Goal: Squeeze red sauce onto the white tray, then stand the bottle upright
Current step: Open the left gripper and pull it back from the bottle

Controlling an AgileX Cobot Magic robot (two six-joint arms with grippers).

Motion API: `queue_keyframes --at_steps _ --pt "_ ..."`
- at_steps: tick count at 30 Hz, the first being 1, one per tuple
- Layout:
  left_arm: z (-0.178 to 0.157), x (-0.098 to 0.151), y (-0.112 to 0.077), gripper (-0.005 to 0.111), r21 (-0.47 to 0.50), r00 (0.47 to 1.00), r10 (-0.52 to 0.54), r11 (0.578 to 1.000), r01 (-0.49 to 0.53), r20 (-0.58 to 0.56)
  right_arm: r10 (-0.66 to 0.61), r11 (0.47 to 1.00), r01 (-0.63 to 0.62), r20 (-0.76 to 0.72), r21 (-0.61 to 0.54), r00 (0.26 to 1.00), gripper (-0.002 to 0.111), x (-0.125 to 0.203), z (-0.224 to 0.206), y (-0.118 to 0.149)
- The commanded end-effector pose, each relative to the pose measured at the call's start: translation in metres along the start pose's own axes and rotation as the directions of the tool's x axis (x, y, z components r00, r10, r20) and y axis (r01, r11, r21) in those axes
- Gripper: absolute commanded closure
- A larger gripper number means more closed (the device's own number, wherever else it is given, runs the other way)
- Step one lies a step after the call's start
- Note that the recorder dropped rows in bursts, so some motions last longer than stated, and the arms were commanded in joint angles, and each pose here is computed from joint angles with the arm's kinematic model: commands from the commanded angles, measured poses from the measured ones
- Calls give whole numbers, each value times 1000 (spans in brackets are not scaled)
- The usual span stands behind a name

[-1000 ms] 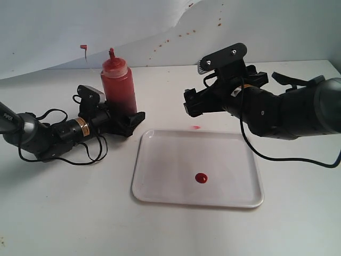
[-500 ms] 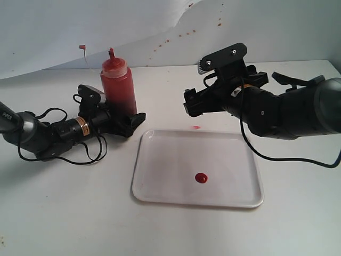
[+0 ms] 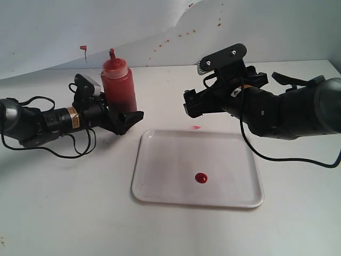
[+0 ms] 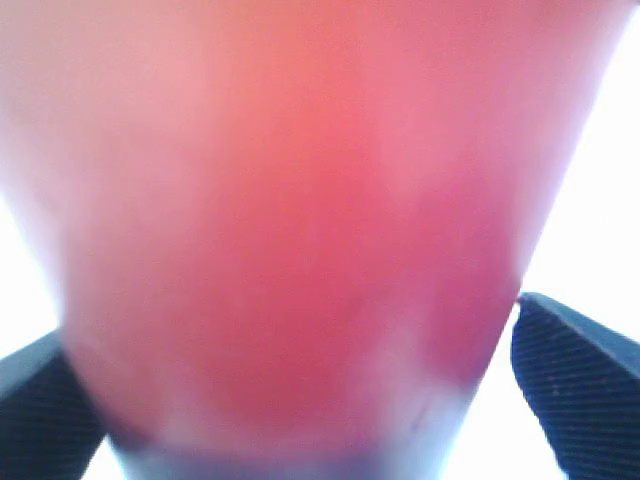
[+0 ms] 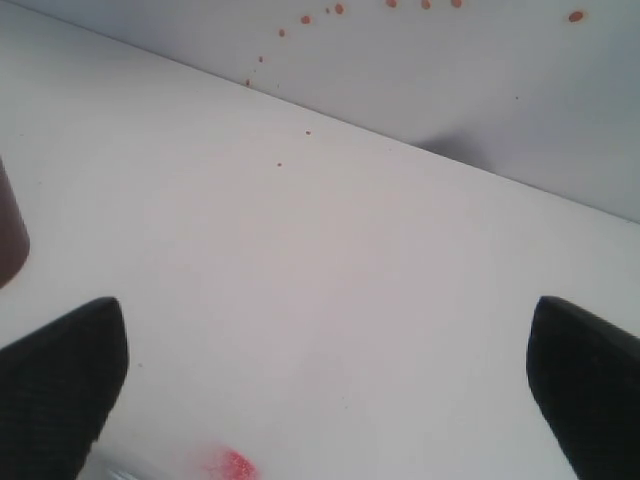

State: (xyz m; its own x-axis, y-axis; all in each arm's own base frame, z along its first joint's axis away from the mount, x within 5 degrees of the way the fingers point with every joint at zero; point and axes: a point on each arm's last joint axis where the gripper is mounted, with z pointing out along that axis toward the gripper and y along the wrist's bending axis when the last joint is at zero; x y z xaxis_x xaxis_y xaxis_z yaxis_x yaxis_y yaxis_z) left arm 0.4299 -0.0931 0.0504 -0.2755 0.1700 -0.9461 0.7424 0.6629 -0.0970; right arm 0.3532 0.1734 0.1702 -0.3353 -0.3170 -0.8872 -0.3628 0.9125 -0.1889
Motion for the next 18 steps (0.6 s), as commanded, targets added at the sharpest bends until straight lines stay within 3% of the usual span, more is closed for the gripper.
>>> queue_keyframes --at_steps 1,4,7,13,18 --pt "-14 -4 9 2 36 1000 -11 999 12 -24 -7 1000 7 0 -5 1000 3 0 -1 1" --pt "-25 -2 19 2 34 999 -39 999 40 -24 -7 1000 7 0 -5 1000 3 0 -1 1" --pt "-50 -11 25 2 179 989 -47 984 21 139 -8 1000 7 -16 -15 1000 3 1 -1 2" --pt "-77 -32 27 2 252 988 131 956 -149 87 -8 1000 8 -18 -15 1000 3 2 0 2" --pt "-96 -65 27 2 248 992 105 961 -121 75 -8 1000 8 -24 -19 1000 3 2 0 2"
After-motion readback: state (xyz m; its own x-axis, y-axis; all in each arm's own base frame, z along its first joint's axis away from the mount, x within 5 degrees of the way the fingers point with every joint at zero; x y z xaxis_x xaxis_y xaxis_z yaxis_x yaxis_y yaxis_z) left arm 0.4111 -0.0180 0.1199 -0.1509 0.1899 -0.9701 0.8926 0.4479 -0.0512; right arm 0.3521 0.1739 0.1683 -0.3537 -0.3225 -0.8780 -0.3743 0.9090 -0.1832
